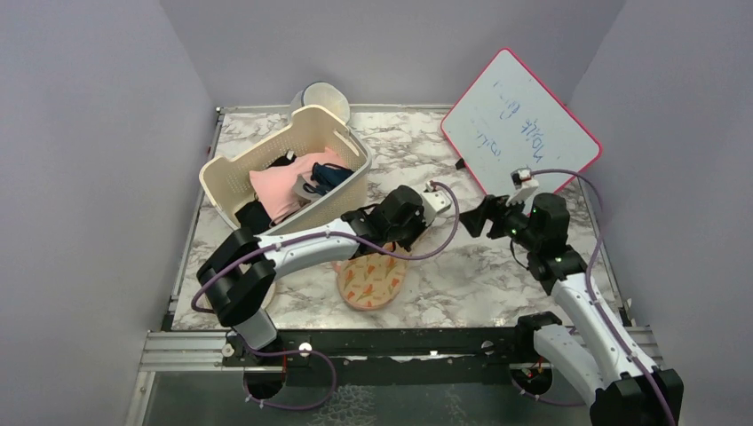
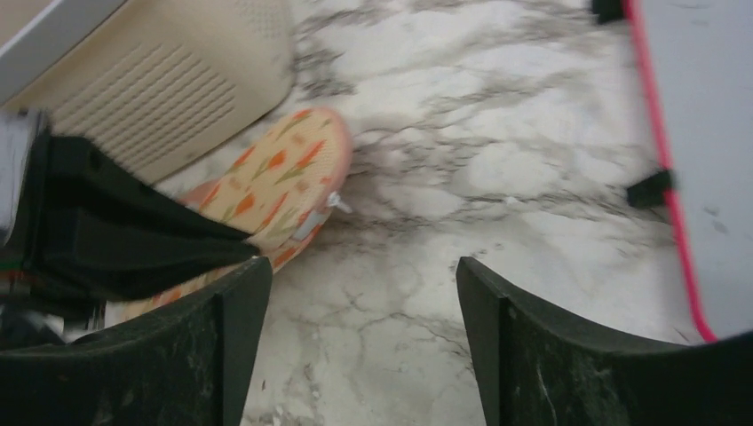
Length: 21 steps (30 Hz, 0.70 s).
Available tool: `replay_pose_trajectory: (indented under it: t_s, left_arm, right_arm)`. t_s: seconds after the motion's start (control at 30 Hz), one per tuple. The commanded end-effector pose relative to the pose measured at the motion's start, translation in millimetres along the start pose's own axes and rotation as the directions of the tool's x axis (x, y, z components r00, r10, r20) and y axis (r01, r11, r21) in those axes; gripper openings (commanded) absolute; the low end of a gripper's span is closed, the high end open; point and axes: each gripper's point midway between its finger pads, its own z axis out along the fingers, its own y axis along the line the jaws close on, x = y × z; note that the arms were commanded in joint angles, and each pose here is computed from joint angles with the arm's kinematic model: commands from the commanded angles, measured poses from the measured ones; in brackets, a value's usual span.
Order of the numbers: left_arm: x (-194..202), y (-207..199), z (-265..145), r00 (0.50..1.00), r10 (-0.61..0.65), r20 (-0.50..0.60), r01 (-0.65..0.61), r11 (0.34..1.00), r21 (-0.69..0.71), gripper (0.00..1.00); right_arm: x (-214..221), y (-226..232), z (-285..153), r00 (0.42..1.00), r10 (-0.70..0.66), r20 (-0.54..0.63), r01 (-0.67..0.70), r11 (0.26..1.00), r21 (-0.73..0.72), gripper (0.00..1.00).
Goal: Unzip the laundry bag and remove the bra
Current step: Unzip the laundry bag at the center of the board.
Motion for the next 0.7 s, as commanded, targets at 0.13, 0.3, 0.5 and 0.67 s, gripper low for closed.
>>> replay_pose_trajectory:
  t_s: [0.13,0.3,0.5,0.67]
  left_arm:
    - [4.0,-5.7,-25.2,0.995,0.086,0.048,-0.088,0.995,0.052,0.0]
    - [0.5,-9.8,-36.9,0.993,0.096,0.074,-0.101,0.992,0.073,0.0]
    - [-2.6,-12.7,-50.8,0.991,0.091,0.096,-0.1,0.991,0.09,0.0]
    - [-2.7,-11.6,-58.9,0.991,0.095,0.093,-0.103,0.991,0.083,0.0]
  right_arm:
    - [35.8,82.6,-2.2,0.978,-0.199,0.058,0.192,0.764,-0.616,0.67]
    - [55.7,78.2,4.4,0.974,-0.223,0.041,0.196,0.739,-0.645,0.59]
    - [77.7,76.6,17.5,0.973,-0.23,0.024,0.186,0.716,-0.673,0.49]
    - [83.8,77.4,34.0,0.95,-0.302,0.076,0.279,0.716,-0.64,0.47]
